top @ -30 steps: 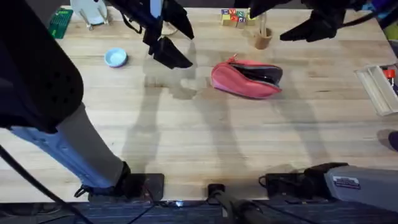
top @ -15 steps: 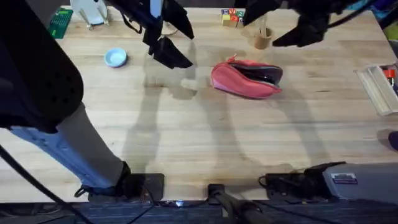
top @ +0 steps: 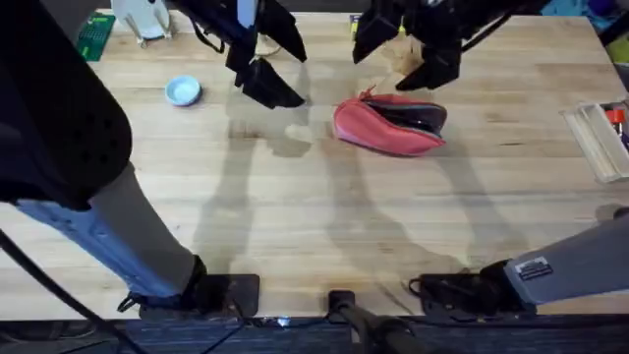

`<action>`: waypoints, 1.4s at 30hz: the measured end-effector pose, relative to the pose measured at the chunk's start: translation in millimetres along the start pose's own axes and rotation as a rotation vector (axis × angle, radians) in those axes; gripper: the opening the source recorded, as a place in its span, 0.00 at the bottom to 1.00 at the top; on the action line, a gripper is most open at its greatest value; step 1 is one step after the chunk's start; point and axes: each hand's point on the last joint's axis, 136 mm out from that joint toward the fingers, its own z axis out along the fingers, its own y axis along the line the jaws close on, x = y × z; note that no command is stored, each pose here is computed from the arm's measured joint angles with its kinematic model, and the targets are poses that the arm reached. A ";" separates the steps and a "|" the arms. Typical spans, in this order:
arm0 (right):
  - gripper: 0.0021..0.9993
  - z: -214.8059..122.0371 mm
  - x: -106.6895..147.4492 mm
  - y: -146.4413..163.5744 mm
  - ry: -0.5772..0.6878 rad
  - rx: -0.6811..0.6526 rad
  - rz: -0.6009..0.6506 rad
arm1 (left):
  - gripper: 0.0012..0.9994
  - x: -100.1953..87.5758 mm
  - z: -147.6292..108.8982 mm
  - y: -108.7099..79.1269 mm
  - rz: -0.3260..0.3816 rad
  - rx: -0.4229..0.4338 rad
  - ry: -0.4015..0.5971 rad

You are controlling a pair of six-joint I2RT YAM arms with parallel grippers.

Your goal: Unzip the bag, pick up the pens from the table one at a time and place them inside, then zip the bag closed.

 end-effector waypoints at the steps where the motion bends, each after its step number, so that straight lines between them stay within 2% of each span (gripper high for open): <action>1: 1.00 3.3 0.2 -0.5 0.007 0.003 0.001 | 1.00 0.0 0.0 0.0 0.000 0.000 0.000; 16: 1.00 48.4 -1.8 -9.5 0.075 0.030 0.013 | 1.00 0.0 0.0 0.0 0.000 0.000 0.000; 27: 0.99 61.3 -5.2 0.2 0.058 0.021 -0.026 | 1.00 0.0 0.0 0.0 0.000 0.000 0.000; 32: 0.87 66.4 -1.9 0.7 0.066 0.035 -0.034 | 1.00 0.0 0.0 0.0 0.000 0.000 0.000; 42: 0.48 70.0 0.4 2.2 0.070 0.043 -0.040 | 0.99 0.0 0.0 0.0 0.000 0.000 0.000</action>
